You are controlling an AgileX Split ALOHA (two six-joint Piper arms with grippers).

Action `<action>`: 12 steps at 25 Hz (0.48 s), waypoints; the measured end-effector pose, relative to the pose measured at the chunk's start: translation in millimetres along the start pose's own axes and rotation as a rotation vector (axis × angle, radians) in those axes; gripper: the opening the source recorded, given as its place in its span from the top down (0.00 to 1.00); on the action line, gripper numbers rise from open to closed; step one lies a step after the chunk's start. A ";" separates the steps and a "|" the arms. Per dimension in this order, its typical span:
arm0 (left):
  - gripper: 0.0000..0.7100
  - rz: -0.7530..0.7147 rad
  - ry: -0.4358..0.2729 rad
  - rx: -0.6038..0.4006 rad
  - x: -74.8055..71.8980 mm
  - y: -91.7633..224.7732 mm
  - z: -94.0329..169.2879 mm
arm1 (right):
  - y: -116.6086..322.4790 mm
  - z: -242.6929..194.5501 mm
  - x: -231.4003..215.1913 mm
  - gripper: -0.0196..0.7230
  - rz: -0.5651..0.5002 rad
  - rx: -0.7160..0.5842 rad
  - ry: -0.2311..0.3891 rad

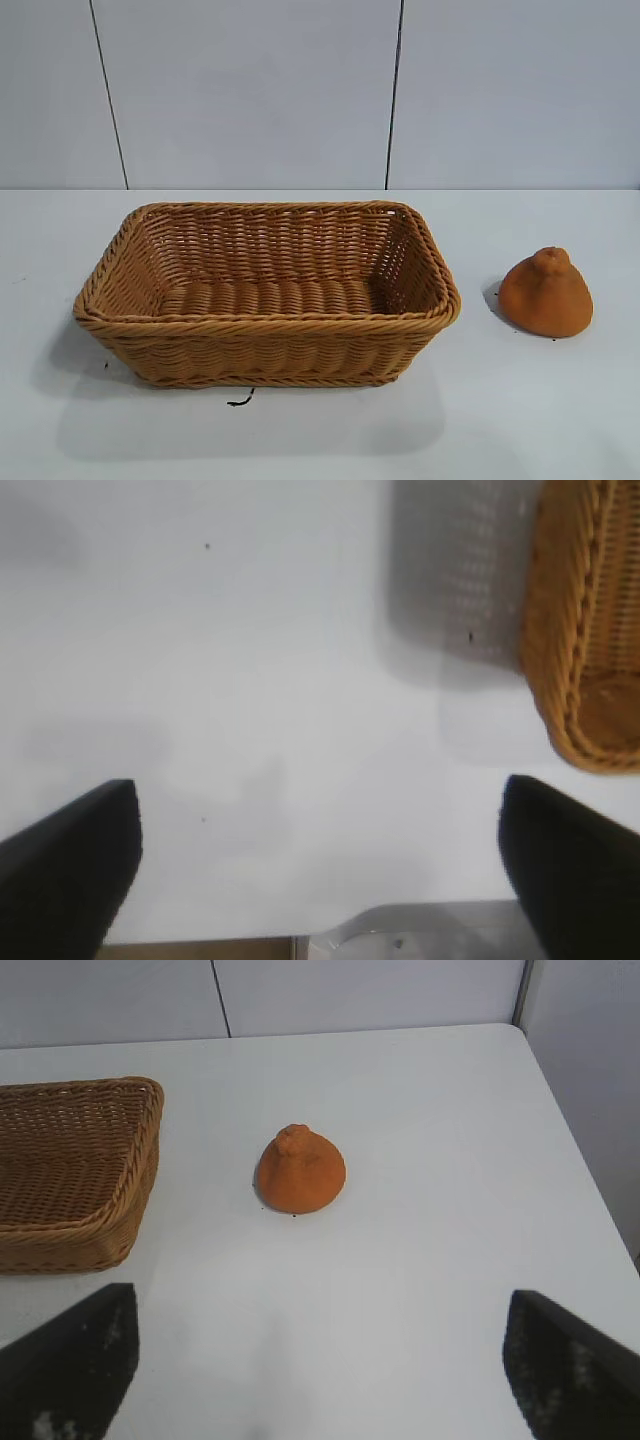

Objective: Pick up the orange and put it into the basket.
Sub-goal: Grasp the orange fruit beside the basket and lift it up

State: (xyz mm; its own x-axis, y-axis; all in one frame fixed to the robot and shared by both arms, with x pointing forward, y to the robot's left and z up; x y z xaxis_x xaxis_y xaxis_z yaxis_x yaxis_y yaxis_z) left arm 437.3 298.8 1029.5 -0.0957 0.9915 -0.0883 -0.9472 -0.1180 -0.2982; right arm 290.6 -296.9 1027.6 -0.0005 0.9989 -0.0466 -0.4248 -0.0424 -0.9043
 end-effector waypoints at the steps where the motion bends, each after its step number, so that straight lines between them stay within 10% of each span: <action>1: 0.02 0.001 0.001 -0.015 0.8 9.7 0.1 | 0.0 0.0 0.0 0.05 0.000 0.000 0.000; 12: 0.02 -0.009 0.024 -0.307 9.5 105.1 -4.4 | -0.5 0.0 2.5 0.05 -0.010 -0.003 -0.017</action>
State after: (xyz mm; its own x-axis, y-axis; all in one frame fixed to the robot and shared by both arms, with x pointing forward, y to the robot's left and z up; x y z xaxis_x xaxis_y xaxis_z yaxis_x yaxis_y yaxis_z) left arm 338.2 295.6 993.1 -0.0770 0.9915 -0.1053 -0.8108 -0.1237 -0.5721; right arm 290.7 -294.3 1027.9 -0.0113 0.9995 -0.0300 -0.4223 -0.0320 -0.9059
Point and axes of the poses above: a point on each arm's last joint axis where the gripper is mounted, z pointing back along that axis away from the gripper, x along the wrist's bending axis when the last joint is at zero, y = z × x, the point moved 6 cm from there along -z, pointing out along that axis toward the gripper, and after that the axes turned 4 degrees about z, right-handed, at the moved point
